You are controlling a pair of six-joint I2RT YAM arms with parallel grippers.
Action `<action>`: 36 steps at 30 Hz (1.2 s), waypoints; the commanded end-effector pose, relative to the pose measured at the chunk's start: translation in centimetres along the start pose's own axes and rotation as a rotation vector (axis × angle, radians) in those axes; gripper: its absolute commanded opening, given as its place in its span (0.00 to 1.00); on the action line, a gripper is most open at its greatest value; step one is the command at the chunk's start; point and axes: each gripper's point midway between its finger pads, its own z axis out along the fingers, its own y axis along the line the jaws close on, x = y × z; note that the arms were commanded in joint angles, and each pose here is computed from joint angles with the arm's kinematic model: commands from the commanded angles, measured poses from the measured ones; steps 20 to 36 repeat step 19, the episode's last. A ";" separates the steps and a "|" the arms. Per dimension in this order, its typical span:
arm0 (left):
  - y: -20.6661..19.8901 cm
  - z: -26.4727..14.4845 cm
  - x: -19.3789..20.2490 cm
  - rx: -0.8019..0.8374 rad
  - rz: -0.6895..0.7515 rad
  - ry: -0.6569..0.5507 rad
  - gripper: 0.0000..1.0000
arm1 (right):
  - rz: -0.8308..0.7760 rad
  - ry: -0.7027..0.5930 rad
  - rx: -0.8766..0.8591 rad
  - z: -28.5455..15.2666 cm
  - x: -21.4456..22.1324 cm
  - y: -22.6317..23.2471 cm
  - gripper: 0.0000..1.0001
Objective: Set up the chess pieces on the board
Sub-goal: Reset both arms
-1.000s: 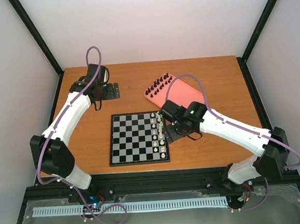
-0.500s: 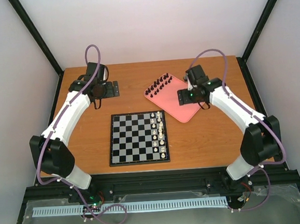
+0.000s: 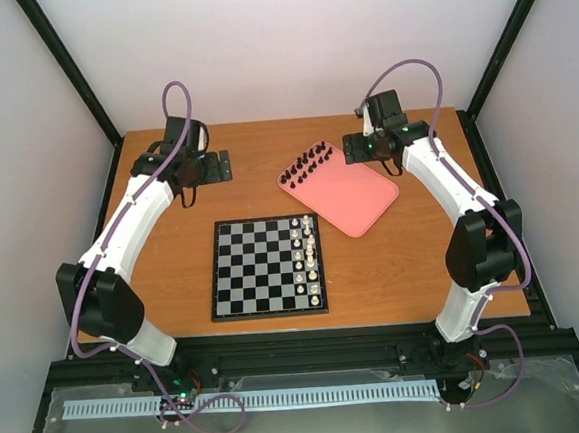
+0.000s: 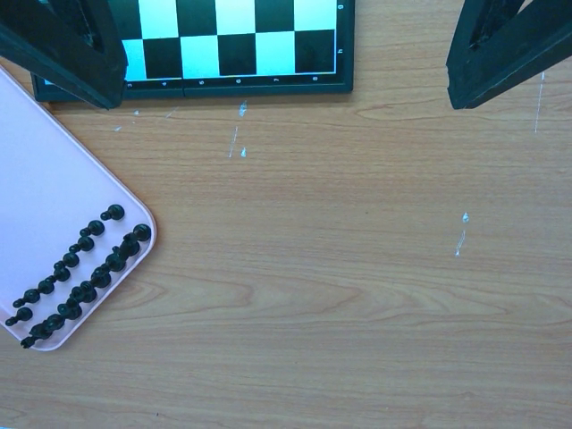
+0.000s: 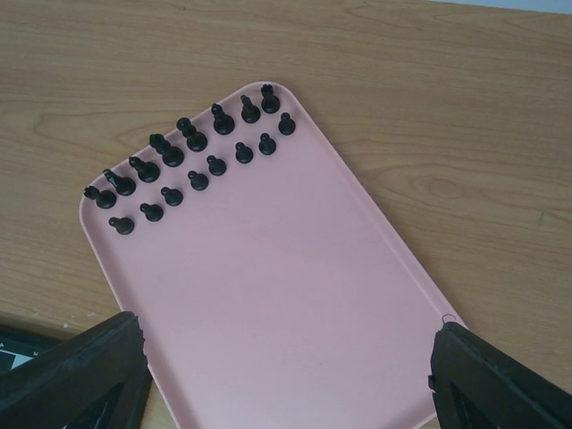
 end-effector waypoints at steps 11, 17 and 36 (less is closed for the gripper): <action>-0.2 -1.7 -2.2 0.008 0.018 -0.082 1.00 | 0.006 -0.008 0.025 0.8 -0.7 -0.6 1.00; -0.2 -2.0 -2.1 0.014 0.015 -0.086 1.00 | 0.022 -0.009 0.040 0.7 -0.6 -0.9 1.00; -0.2 -2.0 -2.0 0.014 0.015 -0.086 1.00 | 0.028 -0.005 0.053 0.6 -0.5 -1.2 1.00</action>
